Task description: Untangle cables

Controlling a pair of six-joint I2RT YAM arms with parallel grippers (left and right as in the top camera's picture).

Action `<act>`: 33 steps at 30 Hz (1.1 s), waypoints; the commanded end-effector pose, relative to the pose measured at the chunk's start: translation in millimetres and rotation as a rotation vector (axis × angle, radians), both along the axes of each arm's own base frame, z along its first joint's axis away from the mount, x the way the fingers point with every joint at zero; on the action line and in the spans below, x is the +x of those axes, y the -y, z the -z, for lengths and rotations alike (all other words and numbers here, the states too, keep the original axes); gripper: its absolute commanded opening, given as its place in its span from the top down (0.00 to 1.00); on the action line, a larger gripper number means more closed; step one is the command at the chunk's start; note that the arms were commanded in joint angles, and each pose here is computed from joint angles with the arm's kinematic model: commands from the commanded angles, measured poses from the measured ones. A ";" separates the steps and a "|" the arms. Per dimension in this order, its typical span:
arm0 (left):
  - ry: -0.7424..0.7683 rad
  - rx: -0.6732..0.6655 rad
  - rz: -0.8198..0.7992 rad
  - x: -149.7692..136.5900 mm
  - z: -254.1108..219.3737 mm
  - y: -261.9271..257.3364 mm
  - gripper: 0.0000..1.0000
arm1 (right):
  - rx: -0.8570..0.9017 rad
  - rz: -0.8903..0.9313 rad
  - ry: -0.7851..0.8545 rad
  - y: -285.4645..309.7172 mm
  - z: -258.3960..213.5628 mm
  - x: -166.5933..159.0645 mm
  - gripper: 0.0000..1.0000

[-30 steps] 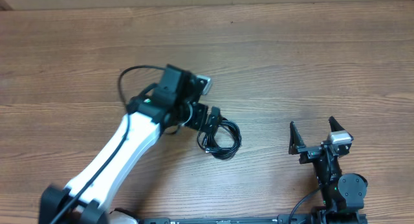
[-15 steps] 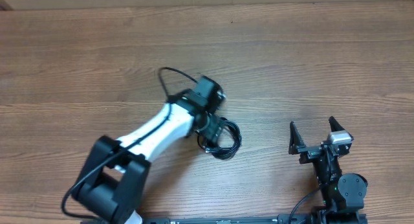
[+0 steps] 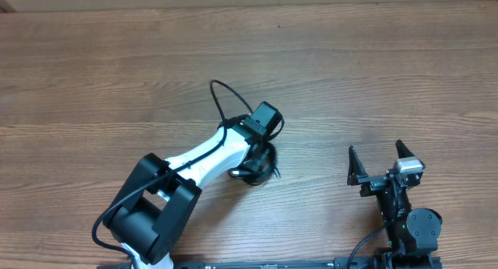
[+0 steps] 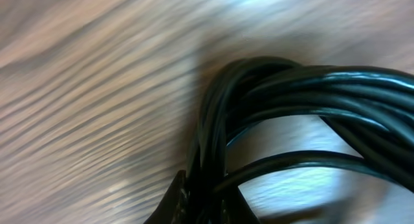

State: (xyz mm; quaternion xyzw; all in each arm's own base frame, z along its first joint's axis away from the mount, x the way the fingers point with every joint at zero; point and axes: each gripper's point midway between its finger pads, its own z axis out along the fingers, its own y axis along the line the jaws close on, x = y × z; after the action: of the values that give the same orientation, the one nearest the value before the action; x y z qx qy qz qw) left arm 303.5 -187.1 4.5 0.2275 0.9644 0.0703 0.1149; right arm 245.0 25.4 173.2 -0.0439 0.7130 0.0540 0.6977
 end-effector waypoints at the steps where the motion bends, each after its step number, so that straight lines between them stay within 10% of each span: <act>1: 0.209 0.177 -0.347 31.3 -22.4 -58.9 0.96 | -0.004 0.003 0.005 0.1 1.8 0.0 0.00; 10: -0.014 0.036 -0.562 8.6 -23.3 -62.1 0.77 | -0.004 0.003 0.005 0.0 1.8 0.0 0.00; 14: -0.096 -0.057 -0.481 6.5 -26.2 -39.5 0.18 | -0.004 0.003 0.005 0.1 1.8 0.0 0.00; 18: -0.102 -0.087 -0.431 11.3 -32.0 -31.0 0.04 | -0.004 0.003 0.005 0.0 1.8 0.0 0.00; 33: -0.129 -0.102 0.000 16.5 -32.6 -12.1 0.24 | -0.004 0.003 0.005 0.1 1.8 0.0 0.00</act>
State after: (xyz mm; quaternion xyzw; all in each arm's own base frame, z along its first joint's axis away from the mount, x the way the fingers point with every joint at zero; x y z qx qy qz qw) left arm 317.6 -160.4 33.4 0.1862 0.9799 0.0382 0.0609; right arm 245.0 25.5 173.1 -0.0439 0.7133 0.0543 0.6974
